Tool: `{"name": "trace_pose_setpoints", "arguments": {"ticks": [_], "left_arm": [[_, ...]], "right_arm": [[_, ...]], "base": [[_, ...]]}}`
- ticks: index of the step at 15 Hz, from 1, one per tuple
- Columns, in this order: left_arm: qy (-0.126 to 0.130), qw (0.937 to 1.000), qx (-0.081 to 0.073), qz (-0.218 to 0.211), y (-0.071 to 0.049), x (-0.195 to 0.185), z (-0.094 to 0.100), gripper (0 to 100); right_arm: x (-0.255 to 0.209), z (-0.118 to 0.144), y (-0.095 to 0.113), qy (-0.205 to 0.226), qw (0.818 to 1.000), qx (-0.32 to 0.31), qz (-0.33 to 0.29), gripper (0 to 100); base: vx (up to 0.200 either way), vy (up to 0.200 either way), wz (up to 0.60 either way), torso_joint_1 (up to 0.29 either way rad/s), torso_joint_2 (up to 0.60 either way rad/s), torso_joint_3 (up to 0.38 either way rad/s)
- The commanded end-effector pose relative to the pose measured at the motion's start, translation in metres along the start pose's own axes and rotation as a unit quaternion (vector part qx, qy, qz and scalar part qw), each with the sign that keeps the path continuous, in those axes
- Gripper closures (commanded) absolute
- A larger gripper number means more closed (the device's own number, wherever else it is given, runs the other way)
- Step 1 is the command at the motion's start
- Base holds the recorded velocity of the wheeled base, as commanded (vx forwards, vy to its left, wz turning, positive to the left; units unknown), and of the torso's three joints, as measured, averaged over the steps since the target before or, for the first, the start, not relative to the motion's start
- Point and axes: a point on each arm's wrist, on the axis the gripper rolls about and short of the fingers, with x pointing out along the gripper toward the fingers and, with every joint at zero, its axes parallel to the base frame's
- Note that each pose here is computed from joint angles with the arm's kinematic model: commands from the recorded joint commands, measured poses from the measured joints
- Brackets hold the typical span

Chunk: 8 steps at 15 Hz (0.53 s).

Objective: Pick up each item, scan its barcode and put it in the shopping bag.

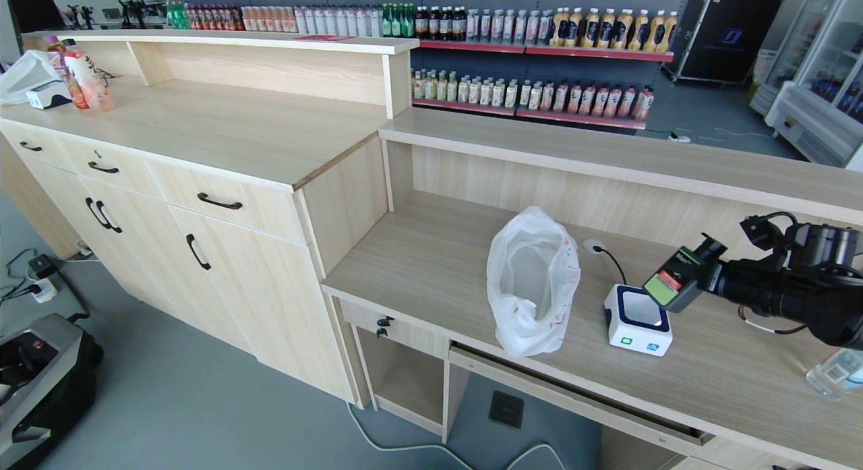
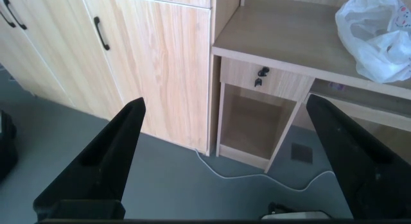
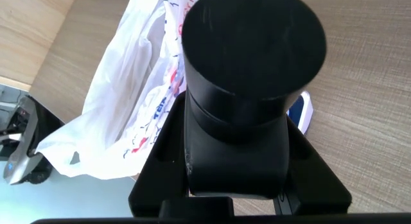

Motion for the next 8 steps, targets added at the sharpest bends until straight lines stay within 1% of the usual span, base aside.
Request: {"name": "trace_pose_setpoints", "arguments": {"ticks": [1,8], "left_arm": [[0.0,1.0,0.0,0.0,0.0,0.0,0.0,0],[0.001,1.0,0.0,0.0,0.0,0.0,0.0,0]], "right_arm": [[0.003,-0.002,0.0,0.003,1.0,0.001,0.002,100],[0.013,-0.003,0.004,0.006,1.0,-0.004,0.011,100]], "base": [[0.0,0.0,0.0,0.0,0.0,0.0],[0.0,0.0,0.0,0.0,0.0,0.0]]}}
